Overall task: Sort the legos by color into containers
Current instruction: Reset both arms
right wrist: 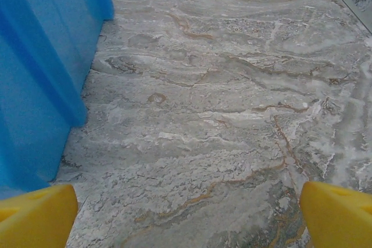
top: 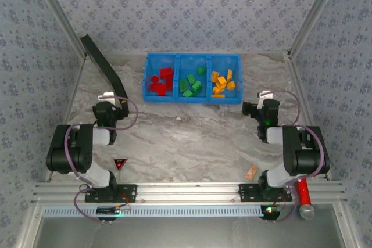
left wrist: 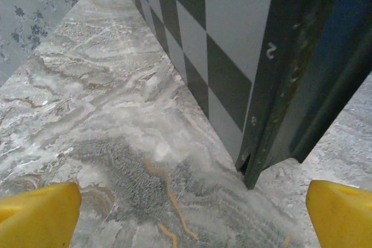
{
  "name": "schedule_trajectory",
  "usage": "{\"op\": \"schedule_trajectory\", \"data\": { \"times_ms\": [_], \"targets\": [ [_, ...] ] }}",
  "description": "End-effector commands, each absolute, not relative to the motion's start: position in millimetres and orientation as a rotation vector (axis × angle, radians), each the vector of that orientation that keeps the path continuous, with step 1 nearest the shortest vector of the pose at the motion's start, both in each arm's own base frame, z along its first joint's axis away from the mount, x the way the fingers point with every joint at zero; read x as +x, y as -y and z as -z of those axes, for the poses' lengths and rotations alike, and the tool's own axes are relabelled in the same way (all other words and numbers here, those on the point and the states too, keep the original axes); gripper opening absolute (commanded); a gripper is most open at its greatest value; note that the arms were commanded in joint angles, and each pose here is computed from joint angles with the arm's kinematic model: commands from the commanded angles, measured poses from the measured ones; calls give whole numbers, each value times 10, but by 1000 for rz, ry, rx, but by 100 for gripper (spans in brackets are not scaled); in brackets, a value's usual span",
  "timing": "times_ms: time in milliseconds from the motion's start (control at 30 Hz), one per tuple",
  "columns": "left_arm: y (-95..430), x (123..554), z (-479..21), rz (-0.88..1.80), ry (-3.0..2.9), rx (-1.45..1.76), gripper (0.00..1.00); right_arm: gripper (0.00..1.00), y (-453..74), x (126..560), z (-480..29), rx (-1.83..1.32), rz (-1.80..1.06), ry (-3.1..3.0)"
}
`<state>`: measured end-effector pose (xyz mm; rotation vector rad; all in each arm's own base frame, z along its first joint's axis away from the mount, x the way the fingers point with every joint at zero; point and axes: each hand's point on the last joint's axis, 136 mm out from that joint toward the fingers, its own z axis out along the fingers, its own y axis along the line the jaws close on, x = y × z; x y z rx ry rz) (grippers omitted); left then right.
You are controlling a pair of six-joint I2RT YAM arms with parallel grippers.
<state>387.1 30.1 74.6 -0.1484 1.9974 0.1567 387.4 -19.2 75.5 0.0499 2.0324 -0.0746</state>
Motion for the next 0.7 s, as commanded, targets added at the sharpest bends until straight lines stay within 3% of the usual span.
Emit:
{"op": "schedule_trajectory", "data": {
  "times_ms": [0,667],
  "targets": [
    [-242,3960,-905,-108,-1946,-137,99,100,170,3917,-831,18,60,-1986],
    [-245,3959,-899,-108,-1949,-138,99,100,152,3918,-823,9,58,-1989]
  ]
}}
